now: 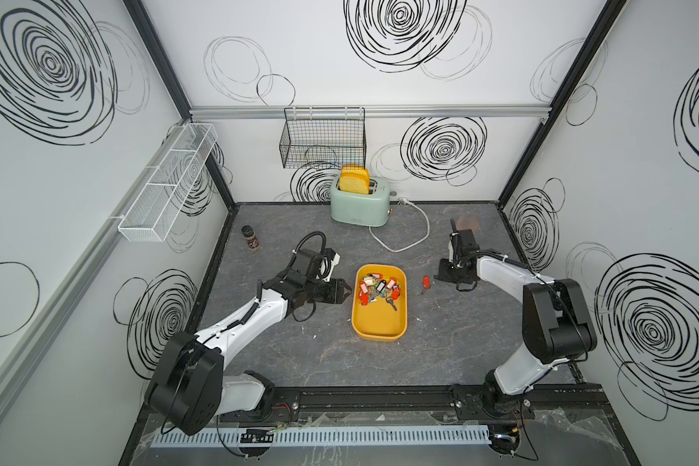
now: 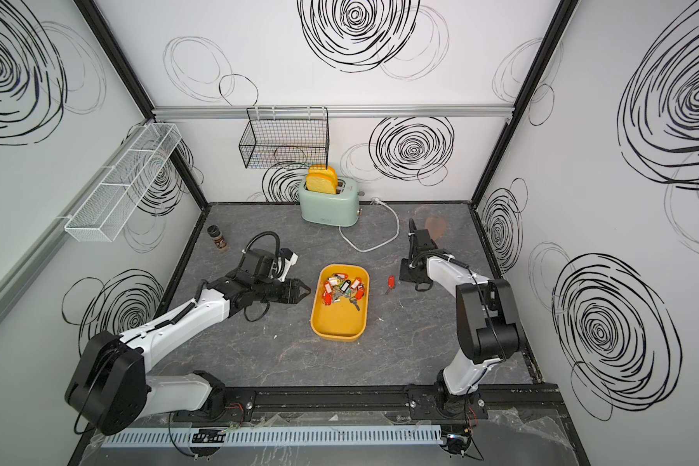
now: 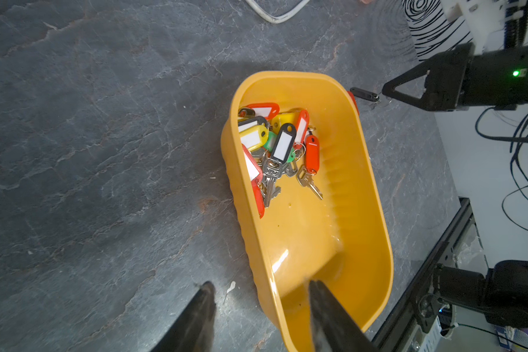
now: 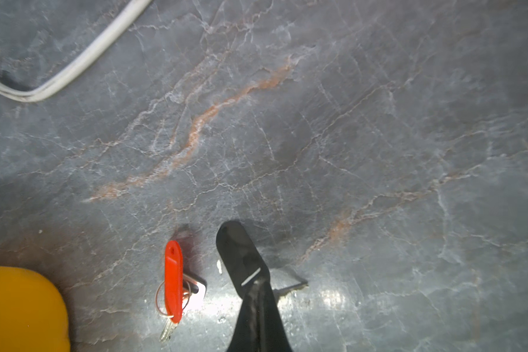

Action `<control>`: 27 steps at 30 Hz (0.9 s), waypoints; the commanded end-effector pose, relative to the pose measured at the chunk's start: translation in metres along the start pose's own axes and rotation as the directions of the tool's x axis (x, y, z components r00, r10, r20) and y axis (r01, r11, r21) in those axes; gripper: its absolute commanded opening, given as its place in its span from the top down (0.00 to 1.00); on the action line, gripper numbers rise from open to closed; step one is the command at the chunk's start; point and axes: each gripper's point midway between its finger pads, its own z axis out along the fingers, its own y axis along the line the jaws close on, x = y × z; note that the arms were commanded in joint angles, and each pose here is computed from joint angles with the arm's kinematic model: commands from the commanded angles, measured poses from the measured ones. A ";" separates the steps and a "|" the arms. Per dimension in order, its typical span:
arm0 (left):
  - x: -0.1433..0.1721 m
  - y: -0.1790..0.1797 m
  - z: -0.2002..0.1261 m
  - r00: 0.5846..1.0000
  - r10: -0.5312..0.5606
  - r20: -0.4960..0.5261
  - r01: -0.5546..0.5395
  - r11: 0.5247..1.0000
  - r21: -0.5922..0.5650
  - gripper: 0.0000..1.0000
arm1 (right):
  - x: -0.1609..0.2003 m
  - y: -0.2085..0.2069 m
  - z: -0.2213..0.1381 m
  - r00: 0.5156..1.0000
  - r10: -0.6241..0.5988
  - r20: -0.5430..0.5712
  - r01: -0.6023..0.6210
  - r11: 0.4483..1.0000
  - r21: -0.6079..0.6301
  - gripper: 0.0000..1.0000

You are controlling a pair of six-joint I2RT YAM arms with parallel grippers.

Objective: Take the keys out of the storage box
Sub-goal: Place the key at the center of the board.

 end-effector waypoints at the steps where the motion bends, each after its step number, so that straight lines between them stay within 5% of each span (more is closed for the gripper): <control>1: -0.006 -0.002 0.000 0.999 0.026 0.022 -0.026 1.000 -0.002 0.46 | 0.007 -0.005 0.006 1.000 0.016 -0.012 -0.016 1.000 0.016 0.97; 7: -0.005 -0.001 0.000 0.999 0.023 0.022 -0.023 1.000 -0.004 0.46 | 0.015 -0.007 0.009 0.999 0.019 -0.027 -0.018 1.000 0.023 0.92; 12: -0.005 -0.001 0.001 1.000 0.018 0.025 -0.018 1.000 -0.003 0.45 | 0.011 -0.005 0.002 1.000 0.012 -0.010 -0.012 1.000 0.020 0.74; 27: -0.006 -0.001 -0.001 0.999 0.014 0.033 -0.014 1.000 -0.003 0.45 | -0.006 0.009 -0.026 0.998 -0.007 0.056 0.009 1.000 -0.025 0.76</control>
